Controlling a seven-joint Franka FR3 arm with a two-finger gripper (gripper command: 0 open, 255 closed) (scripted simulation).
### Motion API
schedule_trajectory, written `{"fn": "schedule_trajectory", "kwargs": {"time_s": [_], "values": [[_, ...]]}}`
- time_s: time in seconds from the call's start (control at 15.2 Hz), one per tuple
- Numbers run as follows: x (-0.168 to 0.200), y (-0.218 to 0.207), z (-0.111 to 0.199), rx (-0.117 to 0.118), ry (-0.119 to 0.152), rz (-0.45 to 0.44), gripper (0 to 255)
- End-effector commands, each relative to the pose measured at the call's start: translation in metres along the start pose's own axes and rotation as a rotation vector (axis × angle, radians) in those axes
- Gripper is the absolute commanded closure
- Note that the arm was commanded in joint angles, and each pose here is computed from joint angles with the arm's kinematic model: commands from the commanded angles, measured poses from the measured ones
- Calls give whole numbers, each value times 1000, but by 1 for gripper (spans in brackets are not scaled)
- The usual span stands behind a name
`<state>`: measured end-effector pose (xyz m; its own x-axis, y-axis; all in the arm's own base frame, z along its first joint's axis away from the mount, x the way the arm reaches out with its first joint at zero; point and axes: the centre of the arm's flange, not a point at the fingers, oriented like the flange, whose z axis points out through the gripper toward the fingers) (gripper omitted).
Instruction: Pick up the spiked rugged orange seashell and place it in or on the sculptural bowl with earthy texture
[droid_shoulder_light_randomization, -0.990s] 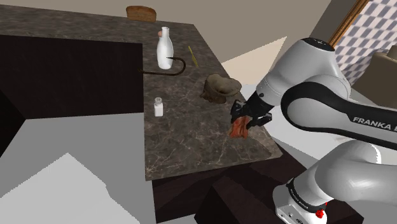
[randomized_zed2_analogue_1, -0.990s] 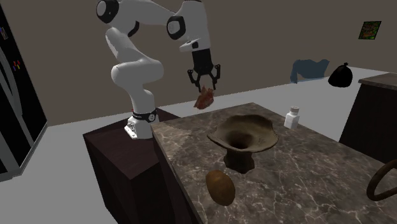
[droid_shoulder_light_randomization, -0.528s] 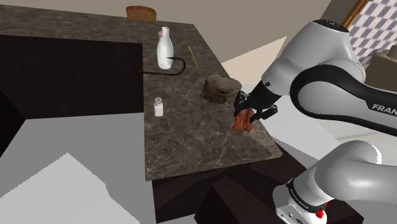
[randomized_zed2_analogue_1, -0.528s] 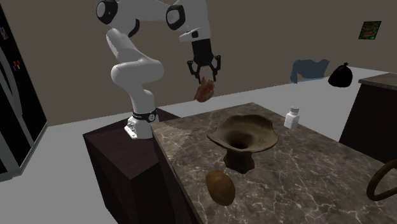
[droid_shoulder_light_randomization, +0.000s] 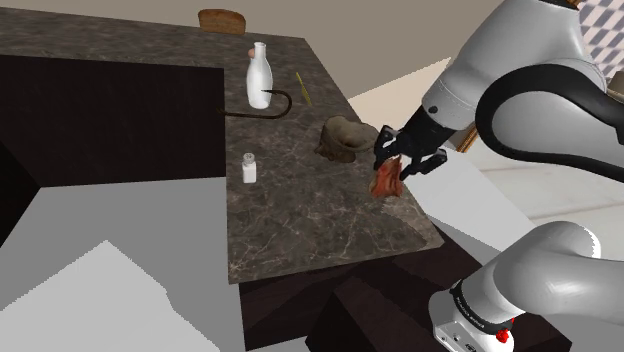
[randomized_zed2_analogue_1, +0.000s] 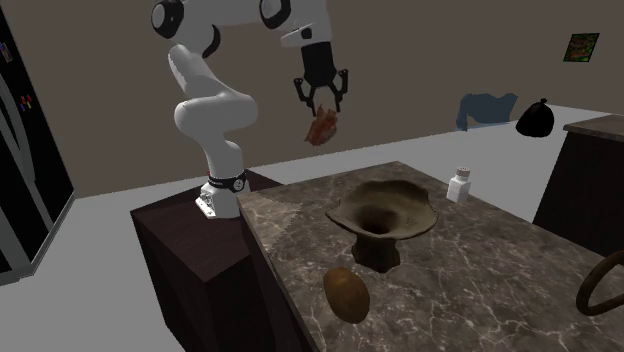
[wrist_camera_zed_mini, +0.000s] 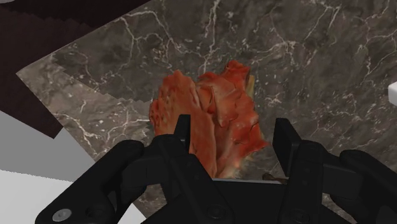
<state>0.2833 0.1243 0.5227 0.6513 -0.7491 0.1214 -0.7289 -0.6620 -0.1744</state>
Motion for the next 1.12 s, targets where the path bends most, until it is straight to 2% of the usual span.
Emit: {"fn": "schedule_trajectory", "kwargs": {"time_s": [0.0,0.59,1.06], "values": [[2,-2,-11,0,0,0,255],[7,-10,-55,0,0,0,255],[92,-45,-46,0,0,0,255]]}}
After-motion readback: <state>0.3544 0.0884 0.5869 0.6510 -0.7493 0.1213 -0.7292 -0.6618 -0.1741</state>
